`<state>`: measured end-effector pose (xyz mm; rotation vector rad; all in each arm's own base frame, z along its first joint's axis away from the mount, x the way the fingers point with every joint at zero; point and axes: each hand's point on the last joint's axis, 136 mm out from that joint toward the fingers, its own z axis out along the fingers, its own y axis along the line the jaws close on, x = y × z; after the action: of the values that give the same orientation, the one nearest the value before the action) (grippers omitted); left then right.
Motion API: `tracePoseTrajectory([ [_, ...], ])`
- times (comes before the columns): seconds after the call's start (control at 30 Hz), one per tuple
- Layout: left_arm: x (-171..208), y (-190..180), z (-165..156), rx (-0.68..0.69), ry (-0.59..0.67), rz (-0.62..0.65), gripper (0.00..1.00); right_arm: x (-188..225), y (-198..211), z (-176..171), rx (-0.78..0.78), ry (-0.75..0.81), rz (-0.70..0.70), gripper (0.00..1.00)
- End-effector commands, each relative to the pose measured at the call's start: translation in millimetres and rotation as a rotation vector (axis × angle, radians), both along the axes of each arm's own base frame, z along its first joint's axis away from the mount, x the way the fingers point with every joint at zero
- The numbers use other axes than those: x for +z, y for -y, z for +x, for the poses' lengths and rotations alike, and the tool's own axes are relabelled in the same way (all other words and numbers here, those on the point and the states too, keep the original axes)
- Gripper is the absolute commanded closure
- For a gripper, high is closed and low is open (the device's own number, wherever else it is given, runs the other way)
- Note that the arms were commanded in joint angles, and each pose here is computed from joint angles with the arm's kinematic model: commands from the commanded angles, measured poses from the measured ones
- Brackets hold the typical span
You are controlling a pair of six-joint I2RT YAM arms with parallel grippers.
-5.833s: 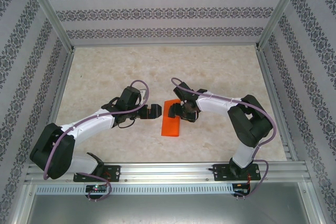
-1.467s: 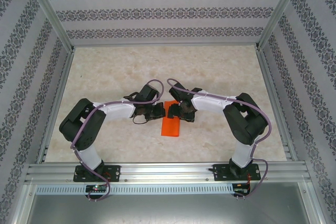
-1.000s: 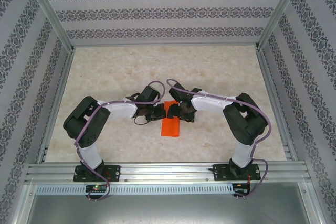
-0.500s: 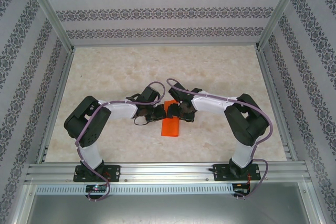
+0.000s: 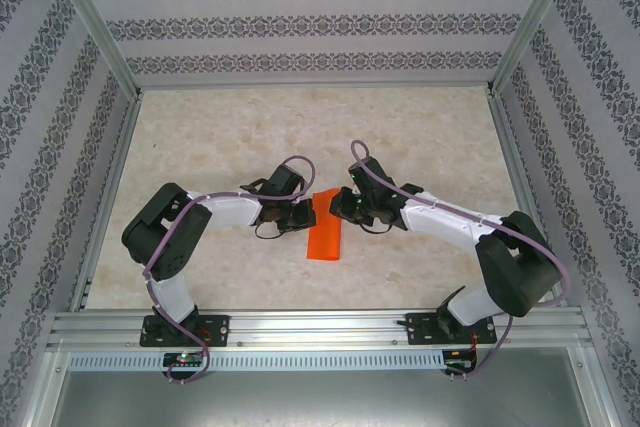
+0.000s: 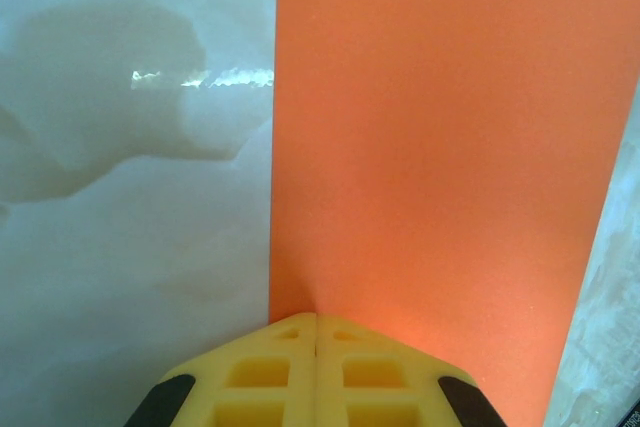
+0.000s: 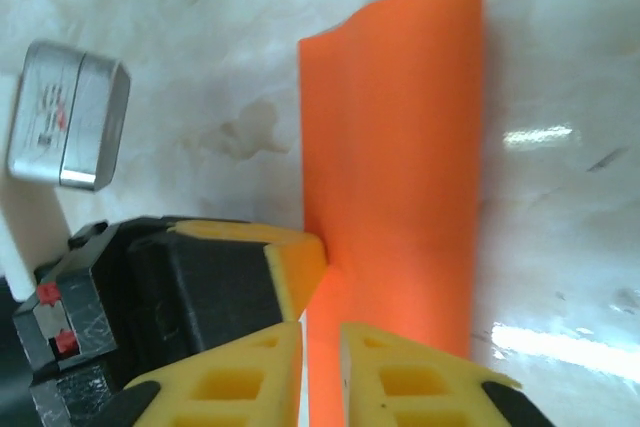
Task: Fold a paper plane with a square sheet of paper (pick it up from the middle)
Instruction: Hold the square sheet of paper at the center of the table.
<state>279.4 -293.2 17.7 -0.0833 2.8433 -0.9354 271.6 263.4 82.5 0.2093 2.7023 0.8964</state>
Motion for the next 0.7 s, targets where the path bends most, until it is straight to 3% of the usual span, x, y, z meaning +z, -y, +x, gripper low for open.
tracePoseTrajectory([
  [0.0, -28.8, -15.0, -13.8, -0.009, -0.040, 0.103, 1.00, 7.1, -24.9, 4.3, 0.051, 0.007, 0.134, 0.87],
  [0.27, -29.7, -15.9, -14.4, -0.007, -0.040, 0.108, 1.00, -33.8, -11.6, -0.2, 0.037, -0.079, 0.060, 0.88],
  [0.67, -34.1, -19.0, -17.3, -0.007, -0.051, 0.119, 1.00, -62.6, 8.3, -15.7, 0.043, -0.126, 0.009, 0.84],
])
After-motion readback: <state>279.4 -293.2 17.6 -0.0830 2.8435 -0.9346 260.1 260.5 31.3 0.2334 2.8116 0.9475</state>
